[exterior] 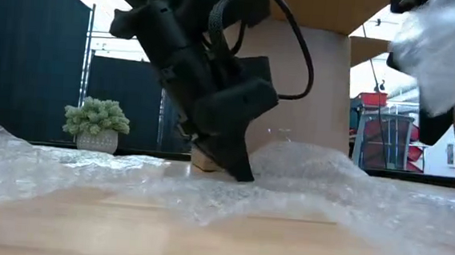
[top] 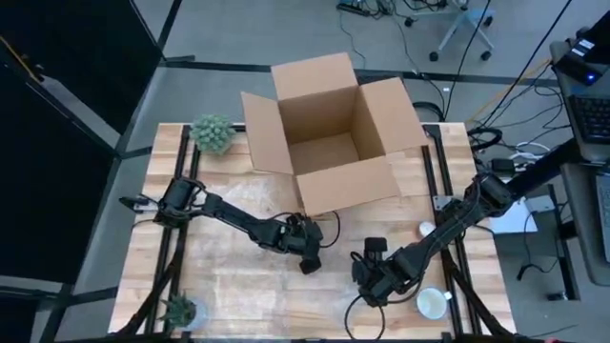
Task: Wrap mug
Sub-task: Wrap the orange mug with bubble wrap
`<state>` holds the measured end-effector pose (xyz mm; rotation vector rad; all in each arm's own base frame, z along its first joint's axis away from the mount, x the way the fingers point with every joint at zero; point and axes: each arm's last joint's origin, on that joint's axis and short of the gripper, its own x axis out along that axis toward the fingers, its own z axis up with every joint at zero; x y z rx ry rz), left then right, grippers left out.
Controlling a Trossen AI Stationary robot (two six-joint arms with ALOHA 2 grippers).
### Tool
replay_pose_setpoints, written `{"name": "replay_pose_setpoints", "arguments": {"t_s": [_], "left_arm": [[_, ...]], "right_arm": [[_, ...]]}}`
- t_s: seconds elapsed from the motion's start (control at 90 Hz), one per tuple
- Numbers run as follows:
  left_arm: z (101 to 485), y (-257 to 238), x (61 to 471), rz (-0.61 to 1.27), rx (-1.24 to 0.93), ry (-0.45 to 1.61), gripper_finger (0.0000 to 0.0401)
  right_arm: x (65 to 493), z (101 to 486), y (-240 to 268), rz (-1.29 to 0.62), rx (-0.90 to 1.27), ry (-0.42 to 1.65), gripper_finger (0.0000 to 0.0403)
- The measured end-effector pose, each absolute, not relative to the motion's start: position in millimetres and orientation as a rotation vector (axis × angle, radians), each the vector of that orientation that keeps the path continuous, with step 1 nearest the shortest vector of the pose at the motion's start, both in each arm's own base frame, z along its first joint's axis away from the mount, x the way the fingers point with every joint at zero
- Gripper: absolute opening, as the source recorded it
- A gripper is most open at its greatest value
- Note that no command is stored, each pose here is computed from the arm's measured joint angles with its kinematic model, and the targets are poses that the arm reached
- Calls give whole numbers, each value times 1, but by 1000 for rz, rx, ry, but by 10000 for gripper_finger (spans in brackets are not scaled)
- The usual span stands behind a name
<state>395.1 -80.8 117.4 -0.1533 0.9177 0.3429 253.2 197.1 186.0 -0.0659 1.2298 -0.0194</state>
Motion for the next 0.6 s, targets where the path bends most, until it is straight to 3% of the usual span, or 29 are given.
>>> {"name": "replay_pose_setpoints", "arguments": {"t_s": [0.3,0.6], "left_arm": [[122,-55,404,418,-153,862,0],[125,-67,407,344,-181,825,0]], "right_arm": [[249,189,217,150,-150,1156,254],[259,188,201,59,-169,1143,247]]}}
